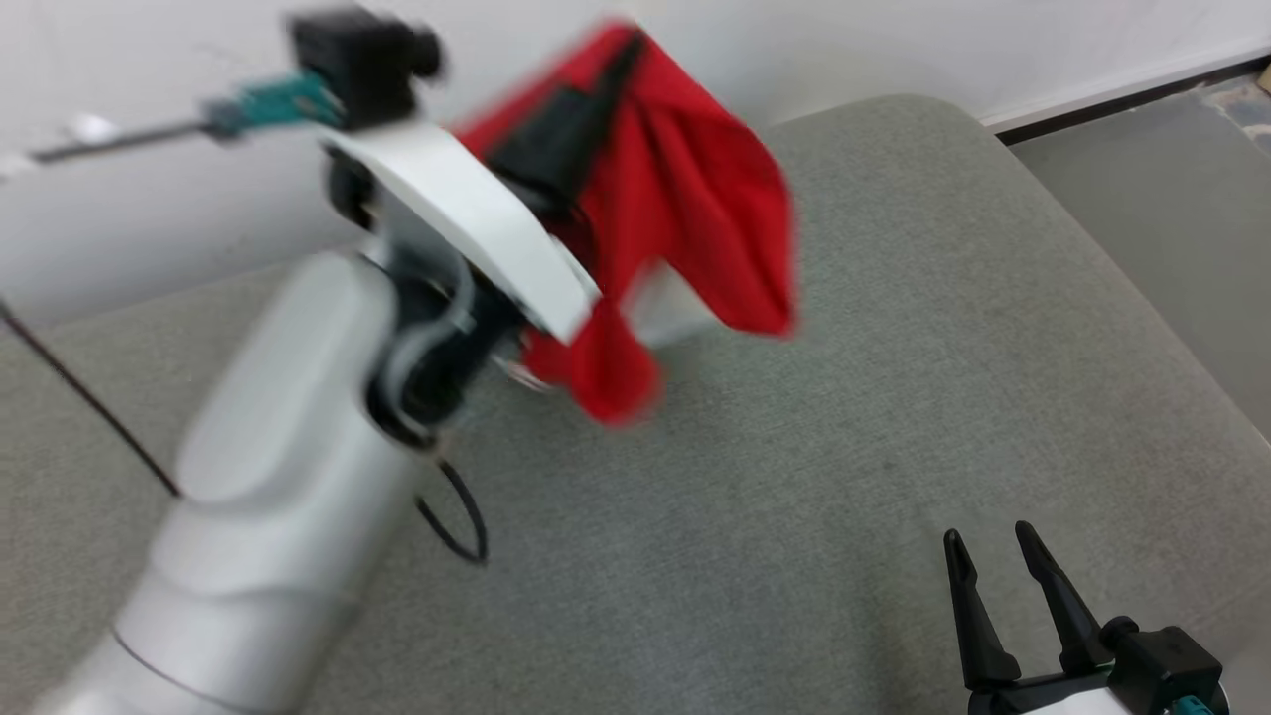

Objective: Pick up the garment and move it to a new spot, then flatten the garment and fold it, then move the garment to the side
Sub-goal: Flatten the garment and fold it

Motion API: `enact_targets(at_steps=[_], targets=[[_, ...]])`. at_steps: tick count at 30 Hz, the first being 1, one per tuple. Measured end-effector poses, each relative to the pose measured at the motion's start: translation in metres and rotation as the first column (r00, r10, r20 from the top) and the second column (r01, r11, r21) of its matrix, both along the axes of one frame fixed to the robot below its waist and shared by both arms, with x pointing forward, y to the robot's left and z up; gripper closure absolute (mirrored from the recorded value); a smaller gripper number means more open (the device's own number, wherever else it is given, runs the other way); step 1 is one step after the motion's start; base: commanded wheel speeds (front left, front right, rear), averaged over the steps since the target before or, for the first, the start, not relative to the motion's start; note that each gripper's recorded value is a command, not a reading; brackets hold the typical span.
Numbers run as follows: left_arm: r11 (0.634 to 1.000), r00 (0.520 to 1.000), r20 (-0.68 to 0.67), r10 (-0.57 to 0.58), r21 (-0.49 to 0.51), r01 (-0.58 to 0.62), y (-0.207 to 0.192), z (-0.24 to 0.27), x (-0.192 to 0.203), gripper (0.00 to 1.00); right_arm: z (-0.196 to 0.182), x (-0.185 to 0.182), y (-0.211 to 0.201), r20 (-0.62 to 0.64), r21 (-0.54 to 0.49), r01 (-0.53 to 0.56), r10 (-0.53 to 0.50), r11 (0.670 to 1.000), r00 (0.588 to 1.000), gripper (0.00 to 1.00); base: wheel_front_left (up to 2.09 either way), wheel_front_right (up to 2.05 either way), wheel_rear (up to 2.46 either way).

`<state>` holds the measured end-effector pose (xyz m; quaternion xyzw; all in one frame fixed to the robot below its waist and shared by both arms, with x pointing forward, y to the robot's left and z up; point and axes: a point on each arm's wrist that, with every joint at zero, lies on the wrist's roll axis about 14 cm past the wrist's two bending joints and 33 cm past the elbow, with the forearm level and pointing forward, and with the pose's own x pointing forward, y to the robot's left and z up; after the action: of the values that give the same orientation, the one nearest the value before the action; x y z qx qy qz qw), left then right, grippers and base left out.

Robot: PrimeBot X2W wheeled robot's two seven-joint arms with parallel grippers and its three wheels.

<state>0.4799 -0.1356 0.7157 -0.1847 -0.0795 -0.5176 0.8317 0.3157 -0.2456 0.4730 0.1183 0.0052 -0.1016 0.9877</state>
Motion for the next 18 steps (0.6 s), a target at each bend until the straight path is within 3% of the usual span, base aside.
enact_targets(at_steps=[8, 18], targets=[[0.982, 0.98, -0.116, -0.164, 0.079, 0.174, -0.011, -0.049, -0.054, 1.0, 0.001, 0.009, 0.009, 0.007, -0.006, -0.036, 0.036, 0.999, 0.999, 0.0, 0.0, 0.0, 0.0], [0.977, 0.984, -0.16, -0.072, 0.186, 0.102, 0.041, -0.073, -0.047, 1.0, 0.001, 0.02, 0.028, 0.011, -0.008, -0.104, 0.104, 0.995, 0.994, 0.0, 0.0, 0.0, 0.0]])
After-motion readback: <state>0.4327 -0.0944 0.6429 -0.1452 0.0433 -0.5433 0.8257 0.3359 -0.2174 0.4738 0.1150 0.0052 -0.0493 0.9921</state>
